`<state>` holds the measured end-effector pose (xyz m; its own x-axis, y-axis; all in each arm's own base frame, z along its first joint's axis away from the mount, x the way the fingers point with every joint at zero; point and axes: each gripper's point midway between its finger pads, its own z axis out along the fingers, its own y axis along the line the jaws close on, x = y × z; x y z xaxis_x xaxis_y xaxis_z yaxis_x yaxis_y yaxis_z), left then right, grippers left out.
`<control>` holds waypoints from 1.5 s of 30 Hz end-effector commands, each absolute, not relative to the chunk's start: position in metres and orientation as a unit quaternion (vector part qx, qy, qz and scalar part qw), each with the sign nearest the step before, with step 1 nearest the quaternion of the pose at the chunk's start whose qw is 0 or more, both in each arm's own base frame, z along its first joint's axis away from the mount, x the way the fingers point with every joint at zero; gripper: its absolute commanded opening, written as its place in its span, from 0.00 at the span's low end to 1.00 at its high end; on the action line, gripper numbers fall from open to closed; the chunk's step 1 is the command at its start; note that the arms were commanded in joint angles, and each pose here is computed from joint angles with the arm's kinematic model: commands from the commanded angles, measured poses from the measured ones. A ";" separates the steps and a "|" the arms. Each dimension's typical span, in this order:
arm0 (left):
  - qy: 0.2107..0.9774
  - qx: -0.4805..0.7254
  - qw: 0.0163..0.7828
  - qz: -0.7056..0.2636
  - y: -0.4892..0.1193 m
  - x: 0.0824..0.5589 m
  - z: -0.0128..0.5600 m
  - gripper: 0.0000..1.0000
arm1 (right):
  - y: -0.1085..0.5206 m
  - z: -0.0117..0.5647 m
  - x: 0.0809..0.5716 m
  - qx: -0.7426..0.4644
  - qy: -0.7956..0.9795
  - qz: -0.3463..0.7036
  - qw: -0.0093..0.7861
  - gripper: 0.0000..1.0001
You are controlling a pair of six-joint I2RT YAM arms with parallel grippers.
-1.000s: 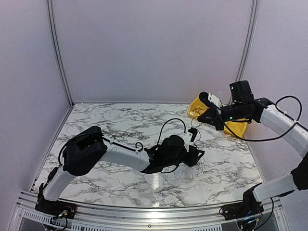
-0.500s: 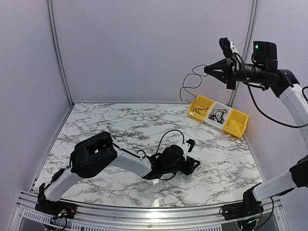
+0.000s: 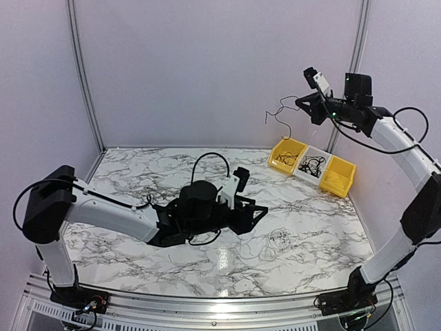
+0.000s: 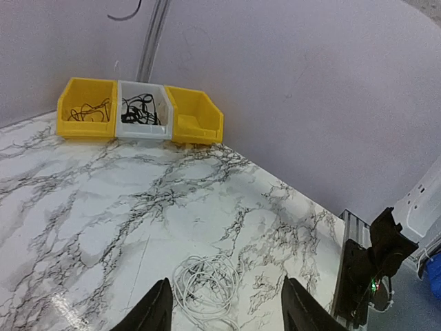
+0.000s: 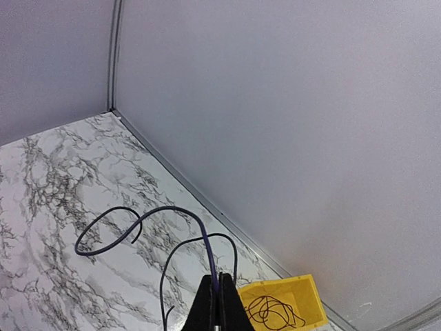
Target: Untangle the cables
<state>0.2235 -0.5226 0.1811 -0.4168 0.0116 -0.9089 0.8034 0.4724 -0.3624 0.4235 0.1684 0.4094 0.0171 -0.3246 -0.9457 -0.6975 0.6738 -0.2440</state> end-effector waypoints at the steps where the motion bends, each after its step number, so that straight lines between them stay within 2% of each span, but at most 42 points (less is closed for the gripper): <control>1: 0.718 0.293 0.502 -0.383 -0.483 0.223 0.203 0.57 | 0.133 0.371 0.487 -0.312 0.726 0.110 0.603 0.00; 6: 0.760 0.316 0.492 -0.284 -0.451 0.240 0.193 0.61 | 0.093 0.317 0.553 -0.264 0.771 0.068 0.575 0.00; 9: 0.778 0.297 0.490 -0.258 -0.434 0.265 0.190 0.59 | 0.077 0.299 0.585 -0.245 0.785 0.064 0.565 0.00; 16: 0.815 0.187 0.421 -0.352 -0.412 0.308 0.192 0.54 | 0.063 0.239 0.639 -0.231 0.821 0.040 0.520 0.00; 20: 0.816 0.188 0.422 -0.348 -0.408 0.311 0.190 0.53 | 0.054 0.194 0.659 -0.212 0.846 0.026 0.488 0.00; 29: 0.811 0.201 0.424 -0.350 -0.407 0.308 0.194 0.53 | 0.043 0.162 0.650 -0.185 0.865 0.027 0.466 0.00; 33: 0.811 0.205 0.422 -0.350 -0.408 0.307 0.193 0.53 | 0.032 0.181 0.636 -0.180 0.853 0.062 0.485 0.00; 38: 0.812 0.209 0.417 -0.352 -0.409 0.305 0.189 0.52 | 0.049 0.219 0.615 -0.212 0.817 0.101 0.526 0.00; 45: 0.810 0.212 0.421 -0.350 -0.408 0.305 0.192 0.52 | 0.042 0.215 0.617 -0.201 0.826 0.087 0.519 0.00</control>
<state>0.3076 -0.4086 0.1815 -0.5708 0.0410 -0.8201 0.6205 0.6756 -0.3981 0.6119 0.0406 0.2039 -0.4072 -0.2526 -0.8777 -0.4255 0.9028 -0.0624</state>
